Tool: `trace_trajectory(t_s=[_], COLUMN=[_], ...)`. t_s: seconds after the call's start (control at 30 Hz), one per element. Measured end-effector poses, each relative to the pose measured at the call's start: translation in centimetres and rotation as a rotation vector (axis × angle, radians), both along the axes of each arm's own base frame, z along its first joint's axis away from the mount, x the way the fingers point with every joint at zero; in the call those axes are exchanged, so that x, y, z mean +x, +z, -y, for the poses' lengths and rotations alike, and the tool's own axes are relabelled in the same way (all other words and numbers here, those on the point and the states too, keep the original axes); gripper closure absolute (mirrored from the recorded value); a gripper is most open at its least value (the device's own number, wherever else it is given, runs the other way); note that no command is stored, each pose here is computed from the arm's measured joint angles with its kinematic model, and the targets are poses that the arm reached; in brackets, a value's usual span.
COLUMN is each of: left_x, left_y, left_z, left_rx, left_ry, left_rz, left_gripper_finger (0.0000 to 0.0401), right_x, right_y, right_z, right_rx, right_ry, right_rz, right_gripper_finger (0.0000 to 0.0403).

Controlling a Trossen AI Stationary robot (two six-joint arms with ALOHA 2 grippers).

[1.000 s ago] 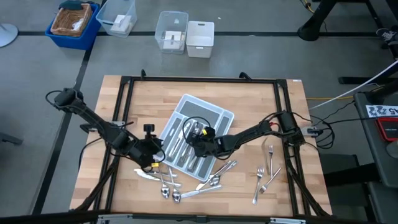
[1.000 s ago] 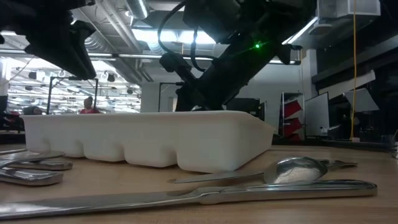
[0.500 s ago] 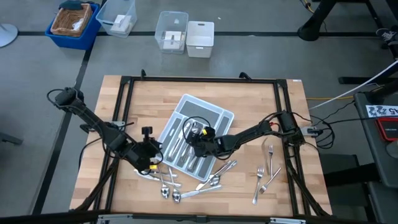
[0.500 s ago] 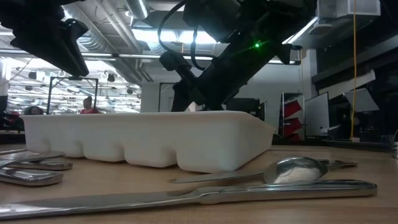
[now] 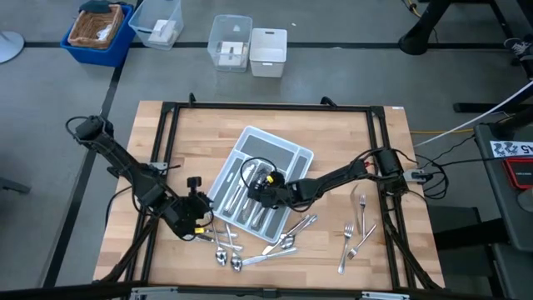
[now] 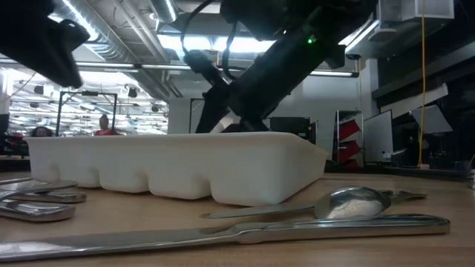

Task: Sort silverware
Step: Put the silver spoon into the white cutlery tray

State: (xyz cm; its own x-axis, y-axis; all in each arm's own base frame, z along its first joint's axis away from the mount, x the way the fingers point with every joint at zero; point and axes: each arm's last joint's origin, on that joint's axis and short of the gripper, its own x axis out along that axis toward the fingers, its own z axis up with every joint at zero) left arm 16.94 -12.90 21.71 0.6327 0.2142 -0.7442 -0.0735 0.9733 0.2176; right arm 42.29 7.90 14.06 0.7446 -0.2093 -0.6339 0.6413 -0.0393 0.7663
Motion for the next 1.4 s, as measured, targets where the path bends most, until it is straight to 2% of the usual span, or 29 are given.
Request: trace_trajectory(t_s=[0.33, 0.43, 0.53, 0.7, 0.9, 1.03, 1.2, 1.4], left_x=[-0.7, -0.5, -0.1, 0.8, 1.2, 1.7, 2.2, 2.8], left_y=[-0.1, 0.1, 0.4, 0.1, -1.8, -3.3, -5.3, -7.6], left_z=[1.2, 1.8, 2.6, 3.7, 4.3, 4.8, 5.2, 5.5], left_rx=[-0.163, -0.26, -0.313, -0.222, -0.049, 0.039, 0.113, 0.196], left_ry=[0.038, -0.003, -0.12, -0.341, -0.541, -0.618, -0.66, -0.724], left_rz=[-0.011, -0.026, -0.019, 0.006, -0.102, -0.15, -0.229, -0.3], left_gripper_finger=[0.0325, 0.0325, 0.0325, 0.0325, 0.0325, 0.0325, 0.0325, 0.0325], right_x=[-0.3, -0.5, -0.8, -1.3, -2.6, -3.9, -5.9, -7.7], right_y=[0.6, 1.4, 2.7, 5.7, 10.2, 13.5, 17.3, 20.0], right_z=[-0.5, -0.8, -1.0, -0.9, -0.7, -0.4, 0.0, 0.4], right_rx=[0.005, -0.022, -0.073, -0.205, -0.353, -0.429, -0.531, -0.619], right_ry=[0.138, 0.174, 0.218, 0.318, 0.442, 0.505, 0.542, 0.55], right_rz=[-0.038, -0.026, -0.006, 0.044, 0.132, 0.21, 0.292, 0.352], right_gripper_finger=[0.0347, 0.0347, 0.0347, 0.0347, 0.0347, 0.0347, 0.0347, 0.0347])
